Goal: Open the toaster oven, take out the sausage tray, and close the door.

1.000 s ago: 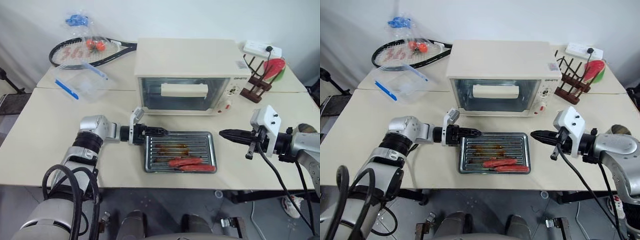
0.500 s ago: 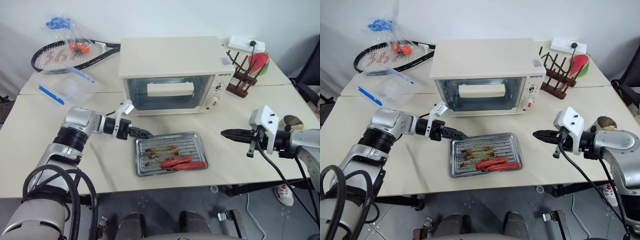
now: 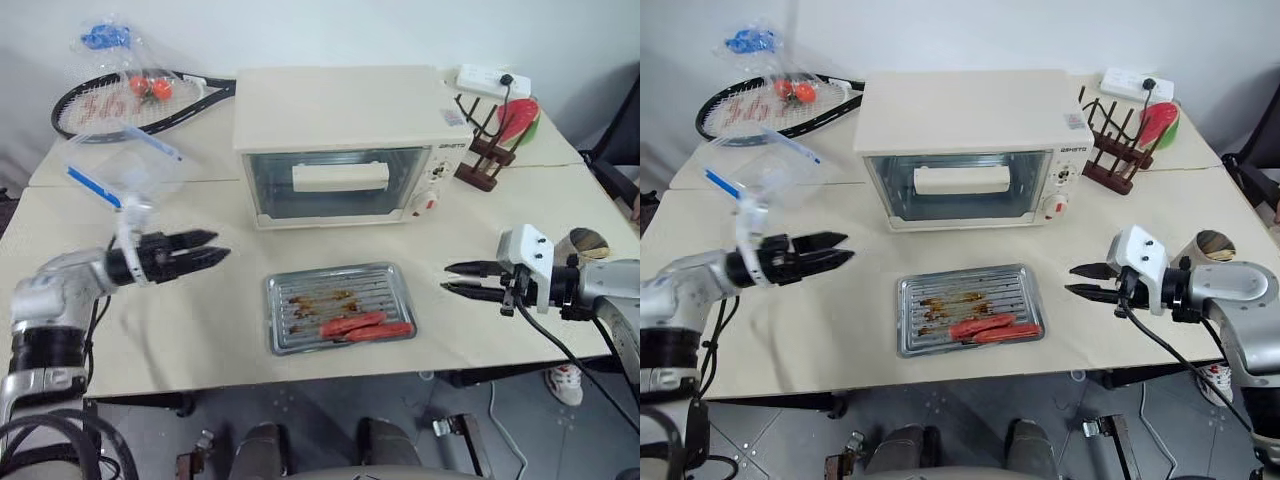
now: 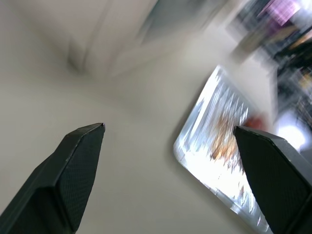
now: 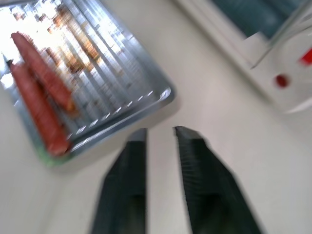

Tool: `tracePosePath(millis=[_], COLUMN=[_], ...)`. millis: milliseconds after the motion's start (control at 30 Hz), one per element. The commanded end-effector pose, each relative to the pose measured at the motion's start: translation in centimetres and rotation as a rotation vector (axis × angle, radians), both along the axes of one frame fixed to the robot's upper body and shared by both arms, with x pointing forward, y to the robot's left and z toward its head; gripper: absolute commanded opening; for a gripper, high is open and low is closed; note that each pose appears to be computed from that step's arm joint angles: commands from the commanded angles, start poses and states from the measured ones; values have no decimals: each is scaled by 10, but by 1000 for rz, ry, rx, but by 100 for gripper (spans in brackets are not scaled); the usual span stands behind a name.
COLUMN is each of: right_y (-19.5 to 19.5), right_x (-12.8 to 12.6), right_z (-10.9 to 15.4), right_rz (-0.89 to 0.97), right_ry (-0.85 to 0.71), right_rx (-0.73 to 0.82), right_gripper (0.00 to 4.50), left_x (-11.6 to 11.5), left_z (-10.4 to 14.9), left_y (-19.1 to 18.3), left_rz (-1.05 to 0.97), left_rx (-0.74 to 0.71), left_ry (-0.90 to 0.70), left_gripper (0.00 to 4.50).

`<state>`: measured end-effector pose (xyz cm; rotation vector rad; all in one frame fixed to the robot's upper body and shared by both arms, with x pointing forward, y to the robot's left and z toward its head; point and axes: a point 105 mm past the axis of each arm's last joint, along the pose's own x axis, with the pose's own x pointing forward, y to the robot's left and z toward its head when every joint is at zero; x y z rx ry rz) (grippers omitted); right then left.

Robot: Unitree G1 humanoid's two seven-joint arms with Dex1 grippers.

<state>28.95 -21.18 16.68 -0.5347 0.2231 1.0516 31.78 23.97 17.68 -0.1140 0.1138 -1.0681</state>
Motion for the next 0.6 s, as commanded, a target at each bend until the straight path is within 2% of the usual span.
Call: tracePosePath(millis=[33, 133, 167, 233, 300, 400, 600], right_y=[-15, -25, -31, -42, -54, -63, -63], right_x=[-3, -1, -1, -1, 0, 8, 14], right_z=[3, -2, -4, -10, -11, -11, -11], right_rz=[40, 47, 43, 38, 15, -38, -134], right_ry=[-3, 2, 4, 14, -13, -72, -151], right_rx=[-55, -86, -105, -140, -180, -214, -180], right_gripper=[245, 345, 372, 442, 447, 447, 447], left_x=[-21, -33, -40, -49, -52, -46, -31], left_z=[1, -7, -10, -22, -29, -31, -30], left_y=[16, 23, 26, 36, 47, 56, 49], left_rz=[-40, -107, -145, -194, -201, -159, -138], left_rx=[163, 200, 233, 324, 387, 405, 347], left_ry=[-165, -176, -210, -178, -146, -140, -115], left_gripper=[450, 450, 450, 450, 450, 450, 450])
